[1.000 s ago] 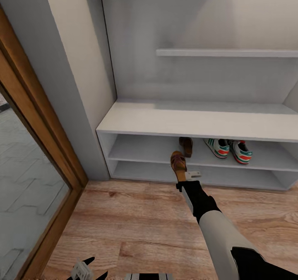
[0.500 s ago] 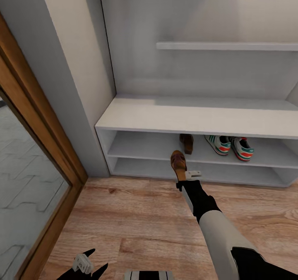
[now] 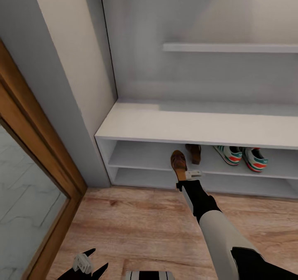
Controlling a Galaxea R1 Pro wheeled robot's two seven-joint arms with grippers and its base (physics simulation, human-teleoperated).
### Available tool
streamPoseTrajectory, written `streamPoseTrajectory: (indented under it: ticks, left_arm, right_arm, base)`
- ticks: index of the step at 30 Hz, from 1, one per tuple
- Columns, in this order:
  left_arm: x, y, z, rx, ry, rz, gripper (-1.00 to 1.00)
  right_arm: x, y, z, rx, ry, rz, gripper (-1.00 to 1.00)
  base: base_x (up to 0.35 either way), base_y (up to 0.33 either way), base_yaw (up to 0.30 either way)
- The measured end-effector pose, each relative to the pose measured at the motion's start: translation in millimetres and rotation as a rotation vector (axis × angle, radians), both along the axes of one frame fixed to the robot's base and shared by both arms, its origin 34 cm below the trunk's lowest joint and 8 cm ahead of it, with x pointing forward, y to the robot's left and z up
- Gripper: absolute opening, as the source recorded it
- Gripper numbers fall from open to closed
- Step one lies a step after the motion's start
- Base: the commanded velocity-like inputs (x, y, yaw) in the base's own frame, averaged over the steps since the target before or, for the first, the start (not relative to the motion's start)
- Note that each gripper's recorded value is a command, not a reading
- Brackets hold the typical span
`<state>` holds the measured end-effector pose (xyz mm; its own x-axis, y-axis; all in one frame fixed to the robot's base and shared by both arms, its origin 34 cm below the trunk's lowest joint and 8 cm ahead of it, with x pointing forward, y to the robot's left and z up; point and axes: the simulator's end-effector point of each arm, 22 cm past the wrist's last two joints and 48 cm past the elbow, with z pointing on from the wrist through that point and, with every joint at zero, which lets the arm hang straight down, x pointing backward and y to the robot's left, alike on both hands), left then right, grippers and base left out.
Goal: Pick up the two gym shoes and the two sandals from the corridor floor and place them onto the hallstand (shoe rack) in the corridor, making sure they are on the rack and not on the floor. Arrange them so the two gym shoes are next to each other and the two sandals are next to each other.
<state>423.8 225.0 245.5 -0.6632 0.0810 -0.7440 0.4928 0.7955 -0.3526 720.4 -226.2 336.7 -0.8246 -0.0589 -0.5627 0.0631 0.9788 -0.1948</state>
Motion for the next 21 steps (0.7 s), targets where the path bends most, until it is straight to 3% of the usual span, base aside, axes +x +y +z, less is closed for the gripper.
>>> streamPoseTrajectory:
  ticks: [8, 21]
  left_arm:
    - [-0.4, -6.2, -0.2, -0.006, 0.000, -0.005, 1.00]
    - [-3.6, -8.8, -0.7, -0.012, 0.005, -0.008, 1.00]
  right_arm:
    - [0.1, -0.8, 0.2, 0.000, 0.000, -0.003, -1.00]
    - [-0.4, -0.8, -0.6, 0.000, 0.001, -0.003, -1.00]
  base:
    - [0.303, 0.027, 0.000]
    - [0.123, -0.005, 0.000]
